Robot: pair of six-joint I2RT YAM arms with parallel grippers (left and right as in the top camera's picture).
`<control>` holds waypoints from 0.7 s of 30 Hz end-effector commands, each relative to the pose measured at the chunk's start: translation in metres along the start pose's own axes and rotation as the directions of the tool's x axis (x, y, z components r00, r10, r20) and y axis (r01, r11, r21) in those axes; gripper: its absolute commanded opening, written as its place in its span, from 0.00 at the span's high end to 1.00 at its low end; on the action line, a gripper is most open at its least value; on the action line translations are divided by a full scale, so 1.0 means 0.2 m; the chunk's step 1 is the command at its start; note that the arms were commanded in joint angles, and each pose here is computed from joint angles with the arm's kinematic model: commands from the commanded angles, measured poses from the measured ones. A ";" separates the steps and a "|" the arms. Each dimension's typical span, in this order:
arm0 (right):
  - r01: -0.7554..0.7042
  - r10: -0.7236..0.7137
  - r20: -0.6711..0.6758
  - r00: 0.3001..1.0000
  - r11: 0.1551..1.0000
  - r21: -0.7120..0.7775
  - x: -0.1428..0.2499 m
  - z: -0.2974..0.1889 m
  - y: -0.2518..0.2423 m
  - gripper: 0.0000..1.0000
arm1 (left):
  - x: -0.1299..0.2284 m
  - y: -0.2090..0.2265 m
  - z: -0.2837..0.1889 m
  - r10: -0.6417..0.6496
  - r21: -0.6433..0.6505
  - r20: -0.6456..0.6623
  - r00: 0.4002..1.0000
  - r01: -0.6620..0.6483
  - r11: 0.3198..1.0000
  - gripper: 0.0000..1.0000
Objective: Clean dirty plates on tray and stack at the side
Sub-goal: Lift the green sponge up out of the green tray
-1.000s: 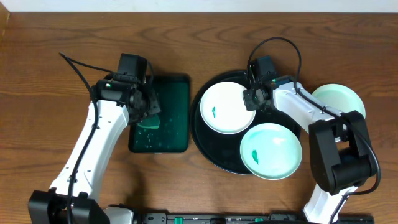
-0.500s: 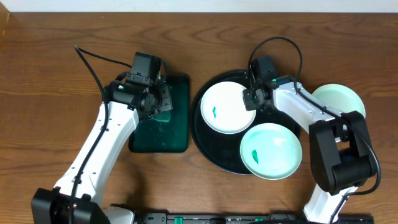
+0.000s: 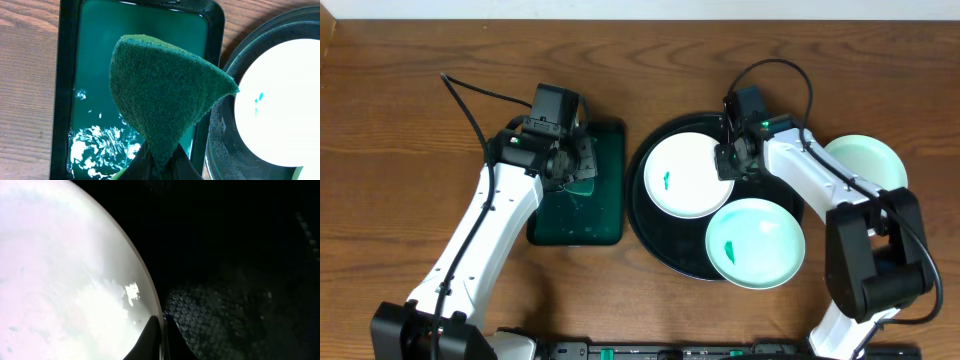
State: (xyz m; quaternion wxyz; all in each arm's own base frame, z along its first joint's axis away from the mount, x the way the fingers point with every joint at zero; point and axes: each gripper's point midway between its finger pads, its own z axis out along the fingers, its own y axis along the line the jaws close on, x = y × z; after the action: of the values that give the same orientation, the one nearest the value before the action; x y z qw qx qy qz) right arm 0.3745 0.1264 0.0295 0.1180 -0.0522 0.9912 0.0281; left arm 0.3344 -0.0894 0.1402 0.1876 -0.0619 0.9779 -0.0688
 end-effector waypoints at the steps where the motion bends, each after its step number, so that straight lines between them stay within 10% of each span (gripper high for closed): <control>1: -0.026 0.023 0.061 0.998 0.998 0.057 -0.07 -0.07 -0.04 0.99 | 0.01 0.01 0.03 0.010 -0.015 -0.010 1.000 -0.011 1.000 0.93; 21: -0.034 0.030 0.063 0.998 0.997 0.071 -0.07 -0.07 -0.05 0.99 | -0.17 0.03 -0.20 0.049 -0.133 -0.037 0.998 -0.053 0.990 0.93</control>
State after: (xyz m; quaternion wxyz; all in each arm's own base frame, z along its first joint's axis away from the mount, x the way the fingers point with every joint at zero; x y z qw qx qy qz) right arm 0.3780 0.1171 0.0329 0.1280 -0.0427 0.9909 0.0018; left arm 0.3409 -0.0763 0.1895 0.1702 -0.0546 0.9837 -0.0172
